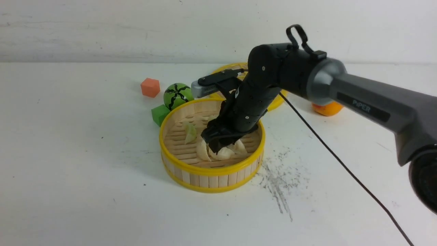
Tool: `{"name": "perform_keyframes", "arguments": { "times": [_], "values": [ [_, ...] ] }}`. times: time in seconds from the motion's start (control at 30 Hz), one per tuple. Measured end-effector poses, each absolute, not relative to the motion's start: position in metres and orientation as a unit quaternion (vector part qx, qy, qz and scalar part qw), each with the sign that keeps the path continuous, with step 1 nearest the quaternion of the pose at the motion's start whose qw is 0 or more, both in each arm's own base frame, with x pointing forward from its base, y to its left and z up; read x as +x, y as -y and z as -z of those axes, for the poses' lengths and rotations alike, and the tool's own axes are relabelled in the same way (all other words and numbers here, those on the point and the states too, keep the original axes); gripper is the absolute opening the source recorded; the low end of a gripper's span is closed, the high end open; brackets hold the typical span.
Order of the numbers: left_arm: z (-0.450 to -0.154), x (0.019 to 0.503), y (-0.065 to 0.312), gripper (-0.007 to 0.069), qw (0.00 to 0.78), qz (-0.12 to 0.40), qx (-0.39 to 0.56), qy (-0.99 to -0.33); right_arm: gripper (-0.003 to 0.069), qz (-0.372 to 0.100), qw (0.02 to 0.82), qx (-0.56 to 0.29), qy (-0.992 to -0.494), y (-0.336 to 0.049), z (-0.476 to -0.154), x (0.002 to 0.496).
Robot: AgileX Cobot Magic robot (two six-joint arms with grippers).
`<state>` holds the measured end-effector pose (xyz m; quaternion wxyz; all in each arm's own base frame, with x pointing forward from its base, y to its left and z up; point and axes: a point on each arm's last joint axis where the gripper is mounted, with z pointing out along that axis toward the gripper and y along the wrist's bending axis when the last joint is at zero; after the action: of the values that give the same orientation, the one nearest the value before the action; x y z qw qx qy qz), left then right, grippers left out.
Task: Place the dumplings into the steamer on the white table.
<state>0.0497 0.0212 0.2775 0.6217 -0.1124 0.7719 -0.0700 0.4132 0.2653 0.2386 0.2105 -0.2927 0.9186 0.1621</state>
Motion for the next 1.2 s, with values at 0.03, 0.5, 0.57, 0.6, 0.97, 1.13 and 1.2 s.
{"name": "perform_keyframes", "arguments": {
  "times": [0.03, 0.5, 0.57, 0.6, 0.97, 1.13, 1.2],
  "values": [
    [-0.278, 0.05, -0.021, 0.0037, 0.623, 0.072, -0.112, -0.771, 0.0433, -0.165, 0.221, -0.293, -0.915, -0.264, -0.251, 0.41],
    [-0.279, 0.047, 0.004, 0.0036, 0.608, 0.172, -0.019, -0.775, 0.0046, -0.103, 0.341, -0.325, -0.876, -0.2, -0.416, 0.326],
    [-0.278, 0.043, 0.007, 0.0025, 0.608, 0.181, 0.012, -0.773, -0.0004, -0.078, 0.357, -0.326, -0.872, -0.187, -0.428, 0.313],
    [-0.278, 0.041, 0.009, 0.0013, 0.609, 0.182, 0.029, -0.771, -0.0016, -0.063, 0.362, -0.326, -0.871, -0.179, -0.432, 0.306],
    [-0.28, 0.036, 0.015, -0.0013, 0.62, 0.176, 0.105, -0.757, -0.0011, -0.015, 0.446, -0.297, -0.844, -0.101, -0.423, 0.196],
    [-0.28, 0.037, 0.015, -0.0013, 0.621, 0.175, 0.106, -0.756, -0.0011, -0.112, 0.602, -0.234, -0.755, -0.084, -0.391, 0.151],
    [-0.28, 0.037, 0.014, -0.0013, 0.624, 0.17, 0.108, -0.755, -0.0011, -0.14, 0.641, -0.222, -0.721, -0.082, -0.358, 0.143]
  ]
}}
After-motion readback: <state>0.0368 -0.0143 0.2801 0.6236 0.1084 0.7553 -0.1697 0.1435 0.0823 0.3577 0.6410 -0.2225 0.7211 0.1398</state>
